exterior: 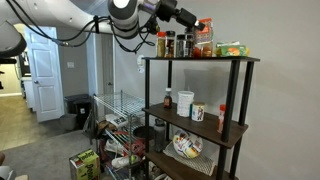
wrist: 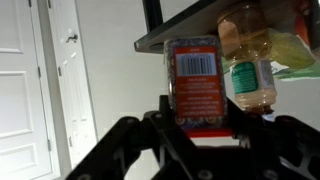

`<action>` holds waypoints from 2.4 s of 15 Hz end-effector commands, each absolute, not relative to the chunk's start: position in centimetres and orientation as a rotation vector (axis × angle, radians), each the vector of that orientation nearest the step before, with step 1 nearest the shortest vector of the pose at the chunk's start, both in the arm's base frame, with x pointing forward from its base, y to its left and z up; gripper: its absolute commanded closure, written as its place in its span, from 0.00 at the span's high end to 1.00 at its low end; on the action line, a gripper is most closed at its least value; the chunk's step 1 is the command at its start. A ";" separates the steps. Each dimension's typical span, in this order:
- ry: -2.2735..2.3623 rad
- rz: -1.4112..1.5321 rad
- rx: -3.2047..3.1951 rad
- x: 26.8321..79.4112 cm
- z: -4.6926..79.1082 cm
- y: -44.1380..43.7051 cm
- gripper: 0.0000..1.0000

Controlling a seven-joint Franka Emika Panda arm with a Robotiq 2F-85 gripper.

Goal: Move the spice bottle to the top shelf

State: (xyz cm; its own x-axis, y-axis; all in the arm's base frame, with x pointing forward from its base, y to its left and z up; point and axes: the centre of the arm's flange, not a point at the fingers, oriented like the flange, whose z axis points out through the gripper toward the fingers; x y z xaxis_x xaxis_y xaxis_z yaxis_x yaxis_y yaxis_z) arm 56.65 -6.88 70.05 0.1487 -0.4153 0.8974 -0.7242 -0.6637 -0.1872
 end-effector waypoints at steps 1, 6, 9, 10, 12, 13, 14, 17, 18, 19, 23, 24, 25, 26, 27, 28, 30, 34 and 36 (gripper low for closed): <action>-1.128 1.514 2.168 58.8 70.8 -8.2 0.27; -1.124 1.487 2.234 61.2 69.7 -9.2 0.27; -1.121 1.482 2.264 62.2 69.3 -9.9 0.27; -1.119 1.479 2.274 62.4 69.3 -10.2 0.27; -1.115 1.471 2.290 62.9 69.1 -10.8 0.27; -1.114 1.468 2.296 63.1 69.0 -11.1 0.27; -1.114 1.464 2.306 63.4 68.9 -11.3 0.27; -1.105 1.455 2.328 63.9 68.5 -12.1 0.27; -1.102 1.453 2.333 63.9 68.4 -12.3 0.27; -1.099 1.451 2.334 64.0 68.4 -12.6 0.27; -1.100 1.440 2.350 63.9 68.1 -13.6 0.27; -1.101 1.440 2.352 63.9 68.1 -13.8 0.27; -1.109 1.443 2.354 63.9 68.0 -14.1 0.27; -1.116 1.442 2.352 63.9 68.0 -14.3 0.27; -1.119 1.442 2.349 63.9 67.9 -14.4 0.27; -1.120 1.441 2.349 63.8 67.8 -14.5 0.27; -1.120 1.440 2.348 63.8 67.7 -14.7 0.27; -1.124 1.440 2.340 63.7 67.5 -14.8 0.27; -1.135 1.433 2.329 63.7 67.4 -14.9 0.69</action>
State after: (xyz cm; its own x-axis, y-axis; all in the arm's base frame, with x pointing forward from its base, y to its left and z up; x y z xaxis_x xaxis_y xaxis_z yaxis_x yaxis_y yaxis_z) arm 63.54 -14.20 67.51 0.2489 -0.4872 0.8370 -0.6767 -0.7058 -0.2096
